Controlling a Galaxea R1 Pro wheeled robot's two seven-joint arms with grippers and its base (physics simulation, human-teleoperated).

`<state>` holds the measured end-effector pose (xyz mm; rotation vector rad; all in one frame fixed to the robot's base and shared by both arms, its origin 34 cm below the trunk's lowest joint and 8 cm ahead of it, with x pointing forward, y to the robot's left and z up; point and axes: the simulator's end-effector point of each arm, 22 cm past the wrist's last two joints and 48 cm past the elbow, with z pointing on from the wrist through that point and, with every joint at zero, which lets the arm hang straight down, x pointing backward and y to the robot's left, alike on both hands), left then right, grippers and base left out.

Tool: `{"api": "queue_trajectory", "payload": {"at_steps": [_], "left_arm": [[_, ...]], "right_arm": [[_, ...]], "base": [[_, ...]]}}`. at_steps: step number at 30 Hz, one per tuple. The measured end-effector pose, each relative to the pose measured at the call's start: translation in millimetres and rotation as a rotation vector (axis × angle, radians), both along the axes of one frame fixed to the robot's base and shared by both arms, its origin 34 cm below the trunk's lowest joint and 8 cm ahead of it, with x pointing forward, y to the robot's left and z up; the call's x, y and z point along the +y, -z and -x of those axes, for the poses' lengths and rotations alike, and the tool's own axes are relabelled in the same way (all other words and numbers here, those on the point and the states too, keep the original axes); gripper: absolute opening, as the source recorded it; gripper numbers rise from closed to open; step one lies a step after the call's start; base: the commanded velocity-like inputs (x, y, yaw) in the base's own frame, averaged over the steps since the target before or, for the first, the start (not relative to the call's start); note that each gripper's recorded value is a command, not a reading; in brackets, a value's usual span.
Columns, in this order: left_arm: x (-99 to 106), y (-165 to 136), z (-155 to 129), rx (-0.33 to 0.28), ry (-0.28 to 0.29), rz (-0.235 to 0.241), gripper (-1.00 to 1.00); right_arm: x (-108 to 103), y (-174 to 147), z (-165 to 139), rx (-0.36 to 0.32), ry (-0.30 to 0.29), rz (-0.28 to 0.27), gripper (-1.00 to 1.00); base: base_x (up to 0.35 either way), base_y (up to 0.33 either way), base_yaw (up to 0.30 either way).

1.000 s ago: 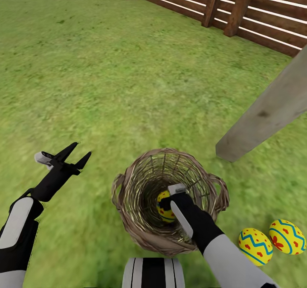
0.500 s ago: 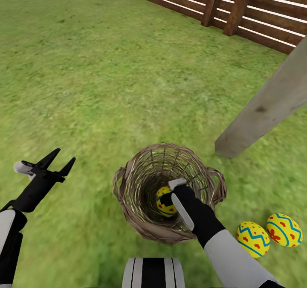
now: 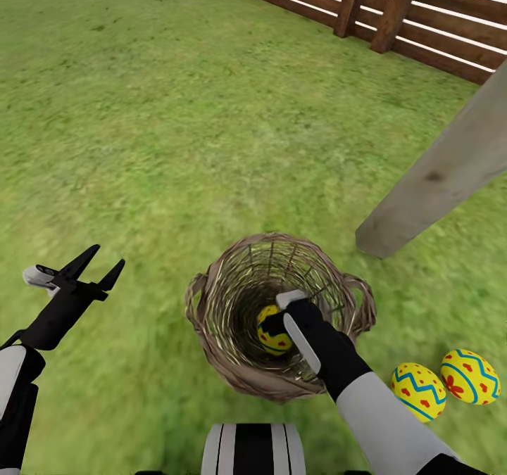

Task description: Take the three Easter eggs out of the wicker basket on the lawn in the garden, then place them on the lawn next to a single tree (choose any tree) so that all three eggs are next to the same tree and none are left in the basket.

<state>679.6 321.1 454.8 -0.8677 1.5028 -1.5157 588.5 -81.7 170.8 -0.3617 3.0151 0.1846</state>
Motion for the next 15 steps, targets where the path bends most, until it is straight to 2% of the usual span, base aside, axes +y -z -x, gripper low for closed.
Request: {"api": "queue_trajectory", "payload": {"at_steps": [5,9,15], "left_arm": [[0,13,1,0.02,0.0,0.0,1.0],[0,15,1,0.024,0.0,0.0,1.0],[0,30,3,0.049,0.0,-0.001,1.0]], "right_arm": [[0,10,6,0.017,-0.003,-0.001,1.0],[-6,12,2,0.018,0.031,-0.002,1.0],[-6,22,5,0.027,0.032,0.001,1.0]], "base": [[0.0,0.0,0.0],[0.0,0.0,0.0],[0.0,0.0,0.0]]}}
